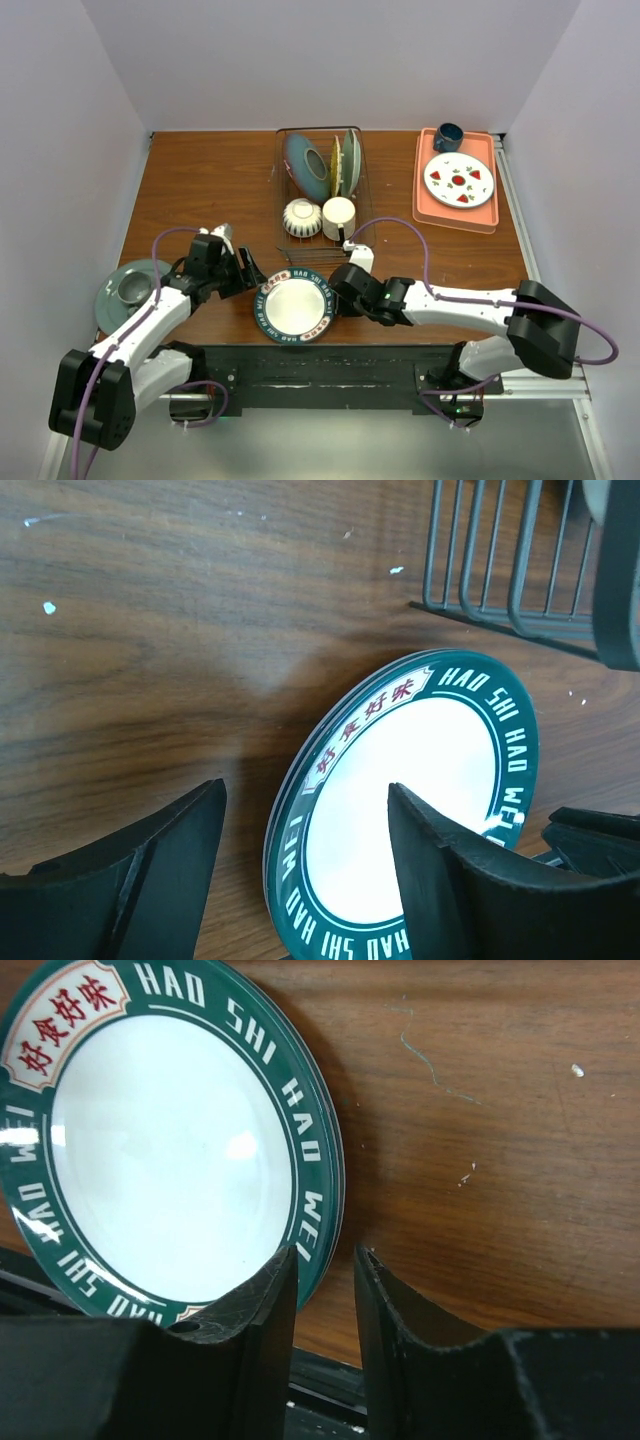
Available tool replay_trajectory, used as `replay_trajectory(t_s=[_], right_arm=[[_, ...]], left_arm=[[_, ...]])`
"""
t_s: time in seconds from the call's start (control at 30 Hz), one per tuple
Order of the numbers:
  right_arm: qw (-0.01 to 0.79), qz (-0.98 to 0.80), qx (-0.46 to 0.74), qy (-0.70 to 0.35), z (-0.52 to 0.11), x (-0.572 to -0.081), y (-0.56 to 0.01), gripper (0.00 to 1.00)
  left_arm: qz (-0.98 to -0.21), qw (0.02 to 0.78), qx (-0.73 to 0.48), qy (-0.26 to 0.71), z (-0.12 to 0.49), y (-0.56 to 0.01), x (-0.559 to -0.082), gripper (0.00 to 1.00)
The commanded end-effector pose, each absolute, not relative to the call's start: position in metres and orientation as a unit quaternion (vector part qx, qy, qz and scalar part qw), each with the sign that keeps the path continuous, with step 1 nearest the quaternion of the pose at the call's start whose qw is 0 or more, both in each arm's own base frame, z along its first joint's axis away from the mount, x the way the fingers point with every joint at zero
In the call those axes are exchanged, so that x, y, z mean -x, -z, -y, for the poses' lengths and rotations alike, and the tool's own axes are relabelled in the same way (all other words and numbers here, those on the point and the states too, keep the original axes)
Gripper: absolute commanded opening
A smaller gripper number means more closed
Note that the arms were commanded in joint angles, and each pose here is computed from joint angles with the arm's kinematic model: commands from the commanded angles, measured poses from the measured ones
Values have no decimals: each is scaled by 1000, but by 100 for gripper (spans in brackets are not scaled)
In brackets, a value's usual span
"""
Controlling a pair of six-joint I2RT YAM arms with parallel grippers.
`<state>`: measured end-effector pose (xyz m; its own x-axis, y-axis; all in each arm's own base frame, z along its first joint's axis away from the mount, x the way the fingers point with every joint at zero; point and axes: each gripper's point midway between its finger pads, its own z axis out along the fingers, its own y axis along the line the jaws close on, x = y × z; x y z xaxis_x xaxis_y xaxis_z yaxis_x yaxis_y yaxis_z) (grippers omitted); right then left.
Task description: Load the mixed dishes into the dish rack
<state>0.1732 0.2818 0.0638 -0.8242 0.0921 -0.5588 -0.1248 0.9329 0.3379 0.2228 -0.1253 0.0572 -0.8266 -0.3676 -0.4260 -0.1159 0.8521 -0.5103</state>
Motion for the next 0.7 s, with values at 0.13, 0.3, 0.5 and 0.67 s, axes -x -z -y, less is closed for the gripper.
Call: replay_trajectory(t_s=[0.13, 0.3, 0.5, 0.67], right_arm=[[290, -935, 8, -204, -299, -175, -55, 32], [283, -942, 5, -179, -290, -174, -45, 15], [305, -941, 0, -147, -272, -179, -52, 0], [317, -939, -2, -133, -268, -184, -61, 0]], left_arm=[[-923, 264, 137, 246, 131, -56, -225, 70], [-923, 264, 137, 246, 131, -56, -225, 69], [-922, 266, 138, 245, 131, -58, -226, 69], [-921, 269, 132, 249, 133, -63, -227, 68]])
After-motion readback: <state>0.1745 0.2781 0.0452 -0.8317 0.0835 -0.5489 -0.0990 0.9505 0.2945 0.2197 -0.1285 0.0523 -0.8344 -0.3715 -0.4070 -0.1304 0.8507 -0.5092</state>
